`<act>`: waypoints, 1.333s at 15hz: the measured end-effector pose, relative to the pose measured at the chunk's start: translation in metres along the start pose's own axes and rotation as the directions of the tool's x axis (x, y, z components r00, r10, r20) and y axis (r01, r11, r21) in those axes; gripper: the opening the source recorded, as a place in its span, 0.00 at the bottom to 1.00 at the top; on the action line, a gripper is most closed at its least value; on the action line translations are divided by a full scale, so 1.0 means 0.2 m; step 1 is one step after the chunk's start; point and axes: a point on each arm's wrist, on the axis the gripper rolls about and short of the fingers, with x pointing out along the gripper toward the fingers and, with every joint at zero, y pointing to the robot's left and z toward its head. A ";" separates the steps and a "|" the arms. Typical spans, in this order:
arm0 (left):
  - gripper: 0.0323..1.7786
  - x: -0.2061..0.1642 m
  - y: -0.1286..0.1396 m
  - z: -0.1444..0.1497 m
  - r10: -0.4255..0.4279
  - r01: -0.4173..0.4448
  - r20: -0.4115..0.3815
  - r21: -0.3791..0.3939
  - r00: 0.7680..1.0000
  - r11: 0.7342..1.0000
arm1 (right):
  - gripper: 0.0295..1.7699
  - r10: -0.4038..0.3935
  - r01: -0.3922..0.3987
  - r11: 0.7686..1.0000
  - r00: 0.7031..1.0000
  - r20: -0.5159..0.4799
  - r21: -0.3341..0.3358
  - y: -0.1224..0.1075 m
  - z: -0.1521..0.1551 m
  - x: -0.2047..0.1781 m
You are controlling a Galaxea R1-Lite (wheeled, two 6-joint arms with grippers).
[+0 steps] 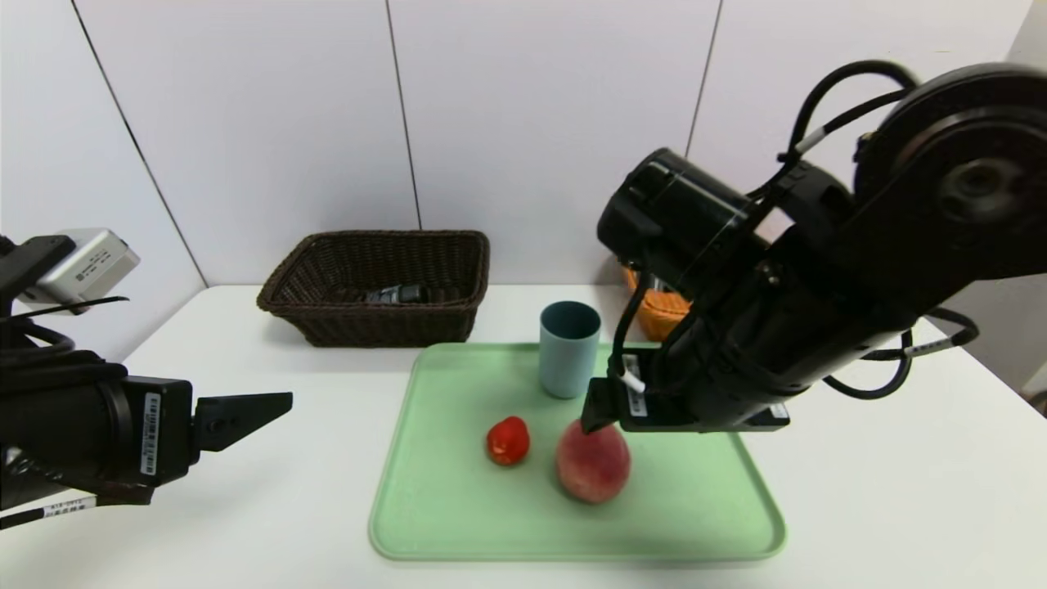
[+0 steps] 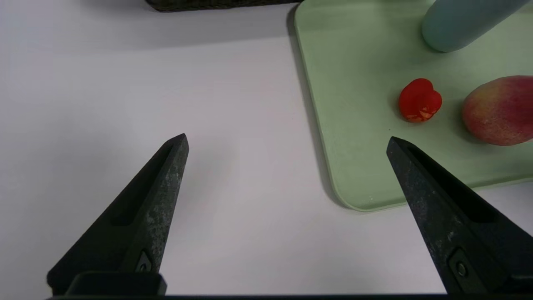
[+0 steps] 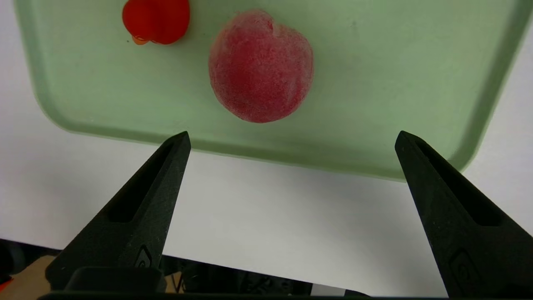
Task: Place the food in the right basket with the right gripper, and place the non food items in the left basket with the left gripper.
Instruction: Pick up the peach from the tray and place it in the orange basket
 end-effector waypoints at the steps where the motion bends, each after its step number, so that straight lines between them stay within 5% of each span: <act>1: 0.95 0.00 0.00 0.00 -0.008 0.008 0.009 0.003 1.000 1.000 | 0.96 -0.005 0.005 1.000 1.000 -0.005 0.002 0.02 0.01 0.05; 20: 0.95 0.03 -0.02 0.00 -0.022 0.022 -0.009 0.015 1.000 1.000 | 0.96 -0.054 0.054 0.999 0.995 -0.078 -0.003 0.15 0.07 0.42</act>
